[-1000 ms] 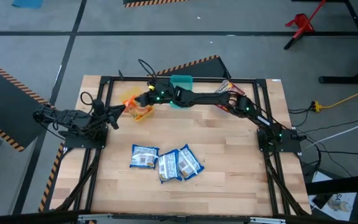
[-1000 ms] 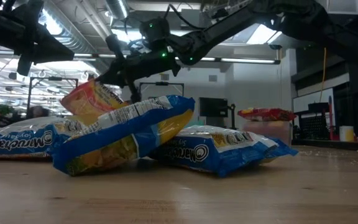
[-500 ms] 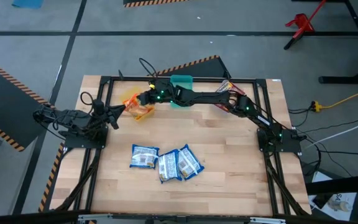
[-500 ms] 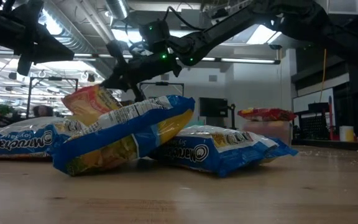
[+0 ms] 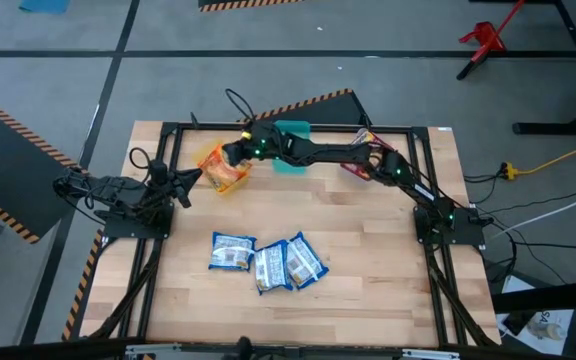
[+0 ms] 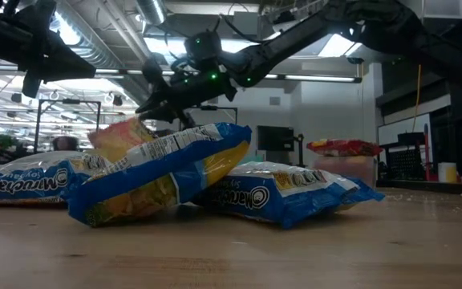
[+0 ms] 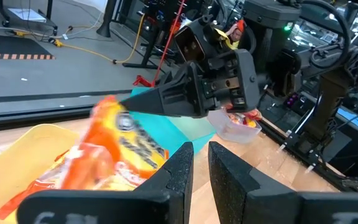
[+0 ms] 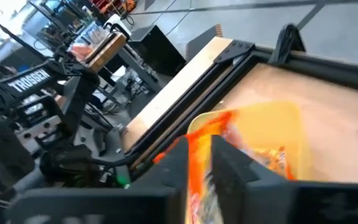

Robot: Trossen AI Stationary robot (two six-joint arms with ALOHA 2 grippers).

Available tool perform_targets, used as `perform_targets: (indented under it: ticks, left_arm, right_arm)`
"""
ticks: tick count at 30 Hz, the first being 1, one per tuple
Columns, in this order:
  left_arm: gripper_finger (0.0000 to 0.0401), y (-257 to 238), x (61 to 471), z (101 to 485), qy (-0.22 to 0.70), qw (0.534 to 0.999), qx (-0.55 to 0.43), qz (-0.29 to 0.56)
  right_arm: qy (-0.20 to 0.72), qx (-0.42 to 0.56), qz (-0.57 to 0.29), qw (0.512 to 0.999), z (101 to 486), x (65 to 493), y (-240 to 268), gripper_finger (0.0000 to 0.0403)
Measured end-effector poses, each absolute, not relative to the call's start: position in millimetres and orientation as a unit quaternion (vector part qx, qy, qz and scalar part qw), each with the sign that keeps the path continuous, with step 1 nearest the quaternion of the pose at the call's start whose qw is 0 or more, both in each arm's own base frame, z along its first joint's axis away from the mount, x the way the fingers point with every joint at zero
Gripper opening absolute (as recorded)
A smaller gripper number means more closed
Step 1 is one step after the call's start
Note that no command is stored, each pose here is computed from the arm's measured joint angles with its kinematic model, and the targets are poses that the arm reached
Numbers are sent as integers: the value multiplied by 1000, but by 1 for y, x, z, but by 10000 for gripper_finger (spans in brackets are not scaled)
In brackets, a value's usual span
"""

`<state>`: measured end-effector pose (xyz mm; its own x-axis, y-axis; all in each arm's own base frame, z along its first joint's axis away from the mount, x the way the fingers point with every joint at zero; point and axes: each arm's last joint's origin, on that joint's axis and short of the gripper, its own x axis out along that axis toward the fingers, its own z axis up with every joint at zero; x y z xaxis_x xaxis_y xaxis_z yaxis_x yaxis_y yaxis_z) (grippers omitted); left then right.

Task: Sort Maruchan noodles
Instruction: Put the orange noodle pack into the yellow bin, then put the middle blue noodle pack into the green bin

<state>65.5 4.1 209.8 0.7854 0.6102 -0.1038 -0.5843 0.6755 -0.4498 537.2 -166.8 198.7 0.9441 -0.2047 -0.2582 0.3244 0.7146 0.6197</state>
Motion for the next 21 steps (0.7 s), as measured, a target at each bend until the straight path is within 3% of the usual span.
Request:
perform_targets:
  ticks: [9, 16, 21]
  left_arm:
    - [44, 4, 66, 210, -28, 914, -238, 326]
    - [44, 3, 66, 210, -23, 919, -243, 310]
    - [44, 3, 66, 210, -22, 919, -243, 309]
  right_arm:
    - [99, 223, -156, 957, 199, 534, -177, 177]
    - [165, 239, -27, 957, 207, 522, -183, 188]
    - [252, 302, 86, 916, 247, 484, -193, 179]
